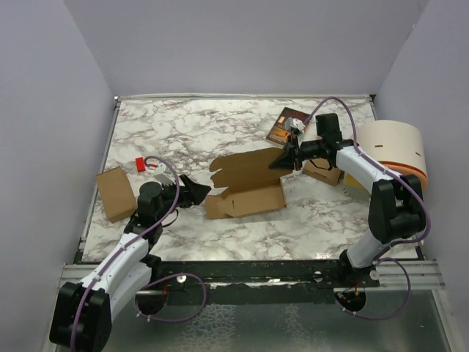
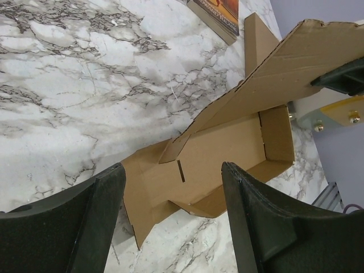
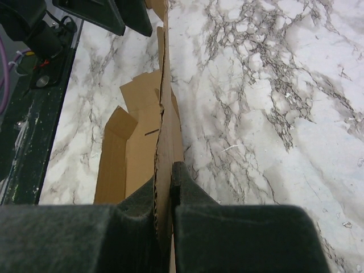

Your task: Fold the paper box

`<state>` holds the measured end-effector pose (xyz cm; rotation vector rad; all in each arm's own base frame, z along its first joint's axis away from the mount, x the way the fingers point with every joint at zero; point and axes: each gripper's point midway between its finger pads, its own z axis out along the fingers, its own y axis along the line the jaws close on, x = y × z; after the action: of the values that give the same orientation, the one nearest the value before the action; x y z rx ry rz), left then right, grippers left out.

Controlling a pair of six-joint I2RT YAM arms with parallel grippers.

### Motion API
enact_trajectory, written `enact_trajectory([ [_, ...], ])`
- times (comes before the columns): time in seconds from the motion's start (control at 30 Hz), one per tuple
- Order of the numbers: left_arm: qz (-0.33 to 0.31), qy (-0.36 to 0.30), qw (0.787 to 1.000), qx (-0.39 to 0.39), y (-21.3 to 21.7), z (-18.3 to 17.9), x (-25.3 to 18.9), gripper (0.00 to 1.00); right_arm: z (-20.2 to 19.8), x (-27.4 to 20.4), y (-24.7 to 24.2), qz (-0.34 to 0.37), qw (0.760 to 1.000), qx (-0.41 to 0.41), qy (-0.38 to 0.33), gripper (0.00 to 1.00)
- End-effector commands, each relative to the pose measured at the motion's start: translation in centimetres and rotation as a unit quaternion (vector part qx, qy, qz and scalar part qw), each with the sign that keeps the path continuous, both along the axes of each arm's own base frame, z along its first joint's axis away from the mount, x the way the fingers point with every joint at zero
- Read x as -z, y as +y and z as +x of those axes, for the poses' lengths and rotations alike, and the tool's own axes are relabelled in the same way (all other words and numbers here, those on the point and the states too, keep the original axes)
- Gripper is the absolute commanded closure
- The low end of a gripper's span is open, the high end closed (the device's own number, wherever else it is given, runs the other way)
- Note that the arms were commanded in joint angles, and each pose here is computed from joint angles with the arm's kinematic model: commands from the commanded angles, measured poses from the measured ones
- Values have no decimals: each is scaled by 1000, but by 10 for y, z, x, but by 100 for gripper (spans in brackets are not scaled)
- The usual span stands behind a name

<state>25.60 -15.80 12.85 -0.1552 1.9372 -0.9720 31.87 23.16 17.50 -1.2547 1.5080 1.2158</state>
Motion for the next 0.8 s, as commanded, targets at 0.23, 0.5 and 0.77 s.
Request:
enact_trajectory([
  [0.23,-4,4,1000,10,-3,-2,4,29,-2,-15,-3,13,1000,1,-25,99],
  [0.5,-9,40,998,44,-13,-6,20,29,-3,-17,-3,15,1000,0,-27,99],
  [0.77,-7,65,997,51,-15,-7,35,31,-3,-16,-3,16,1000,1,-25,99],
])
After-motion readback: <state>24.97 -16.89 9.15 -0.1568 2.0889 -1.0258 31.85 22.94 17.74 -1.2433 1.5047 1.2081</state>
